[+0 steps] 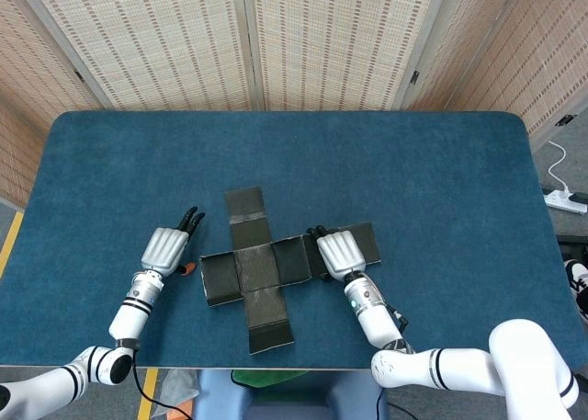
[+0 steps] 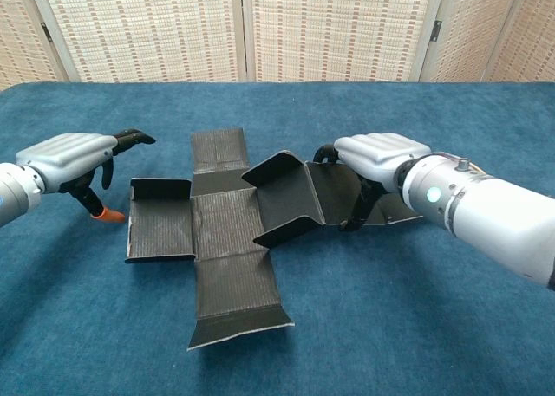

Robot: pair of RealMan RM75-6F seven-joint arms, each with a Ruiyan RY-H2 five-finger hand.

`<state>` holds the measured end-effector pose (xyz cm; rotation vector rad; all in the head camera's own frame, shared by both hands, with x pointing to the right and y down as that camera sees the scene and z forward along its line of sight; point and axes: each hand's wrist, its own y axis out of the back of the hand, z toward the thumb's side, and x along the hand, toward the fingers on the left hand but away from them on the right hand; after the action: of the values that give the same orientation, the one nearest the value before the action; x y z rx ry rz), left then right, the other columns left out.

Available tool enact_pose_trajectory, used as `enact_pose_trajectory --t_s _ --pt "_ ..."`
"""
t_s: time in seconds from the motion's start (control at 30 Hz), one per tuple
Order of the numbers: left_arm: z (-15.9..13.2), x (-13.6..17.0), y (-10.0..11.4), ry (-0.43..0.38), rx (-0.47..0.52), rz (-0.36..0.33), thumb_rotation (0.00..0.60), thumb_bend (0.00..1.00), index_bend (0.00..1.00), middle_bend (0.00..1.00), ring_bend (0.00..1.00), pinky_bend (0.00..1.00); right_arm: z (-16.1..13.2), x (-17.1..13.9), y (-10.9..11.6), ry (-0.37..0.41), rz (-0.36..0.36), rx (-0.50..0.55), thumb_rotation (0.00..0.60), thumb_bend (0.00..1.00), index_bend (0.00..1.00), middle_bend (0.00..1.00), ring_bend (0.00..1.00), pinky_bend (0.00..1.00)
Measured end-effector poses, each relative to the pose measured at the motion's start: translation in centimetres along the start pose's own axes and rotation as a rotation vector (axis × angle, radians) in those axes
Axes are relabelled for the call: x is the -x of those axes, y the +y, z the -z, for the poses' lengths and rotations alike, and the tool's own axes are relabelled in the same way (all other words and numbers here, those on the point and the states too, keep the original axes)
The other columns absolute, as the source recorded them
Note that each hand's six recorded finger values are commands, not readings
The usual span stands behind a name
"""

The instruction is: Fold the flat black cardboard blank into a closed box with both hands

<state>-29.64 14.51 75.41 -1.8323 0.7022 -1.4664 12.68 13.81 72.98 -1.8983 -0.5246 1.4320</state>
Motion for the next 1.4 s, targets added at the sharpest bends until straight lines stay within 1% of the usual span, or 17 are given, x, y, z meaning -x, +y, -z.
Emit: enact_pose_trajectory --t_s 0.27,0.4,0.47,0.57,0.67,0.73,0.93,1.07,1.27,1.4 --pt "-2.1 0.4 -0.5 -0.06 0.198 0.051 0.6 0.18 0.0 0.0 0.52 0.63 -0.6 0.1 -0.1 0.02 0.0 -0.027 0.6 0.23 0.4 0.39 0.77 1.0" --pt "-3.4 0.9 0.1 -0.111 0.287 0.062 0.6 0.18 0.0 0.0 0.52 0.63 -1.0 0.2 0.2 0.052 0.001 -0.065 0.6 0.23 0.4 0.39 0.77 1.0" --pt "-4.1 1.2 0.8 -0.145 0.309 0.049 0.6 0.18 0.0 0.0 0.51 0.63 -1.3 0.2 0.7 0.078 0.006 -0.102 0.6 0.23 0.4 0.39 0.77 1.0" --pt "-5.0 1.5 2.0 -0.2 0.312 0.028 0.6 0.18 0.0 0.0 0.51 0.63 -1.9 0.3 1.8 0.123 0.022 -0.169 0.6 0.23 0.4 0.4 0.77 1.0" --pt "-6.0 1.7 2.8 -0.251 0.311 0.028 0.6 0.18 0.0 0.0 0.5 0.63 -2.5 0.3 2.9 0.172 0.039 -0.245 0.6 0.23 0.4 0.41 0.77 1.0" --pt "-6.5 1.7 3.0 -0.272 0.313 0.037 0.6 0.18 0.0 0.0 0.5 0.63 -2.9 0.4 3.4 0.202 0.047 -0.29 0.6 0.23 0.4 0.41 0.77 1.0" --pt "-7.8 1.3 2.7 -0.309 0.32 0.104 0.6 0.18 0.0 0.0 0.48 0.63 -4.9 0.2 4.5 0.331 0.077 -0.464 0.6 0.23 0.4 0.42 0.77 1.0" --pt "-8.2 0.9 2.2 -0.316 0.345 0.168 0.6 0.18 0.0 0.0 0.47 0.63 -5.9 0.1 5.0 0.406 0.1 -0.559 0.6 0.23 0.4 0.42 0.77 1.0" --pt "-8.3 0.8 1.4 -0.314 0.409 0.288 0.6 0.18 0.0 0.0 0.47 0.62 -6.7 0.3 5.3 0.493 0.147 -0.662 0.6 0.23 0.4 0.42 0.77 1.0" --pt "-8.4 0.6 1.0 -0.31 0.464 0.353 0.6 0.18 0.0 0.0 0.47 0.62 -6.9 0.6 5.5 0.54 0.174 -0.7 0.6 0.24 0.4 0.41 0.77 1.0"
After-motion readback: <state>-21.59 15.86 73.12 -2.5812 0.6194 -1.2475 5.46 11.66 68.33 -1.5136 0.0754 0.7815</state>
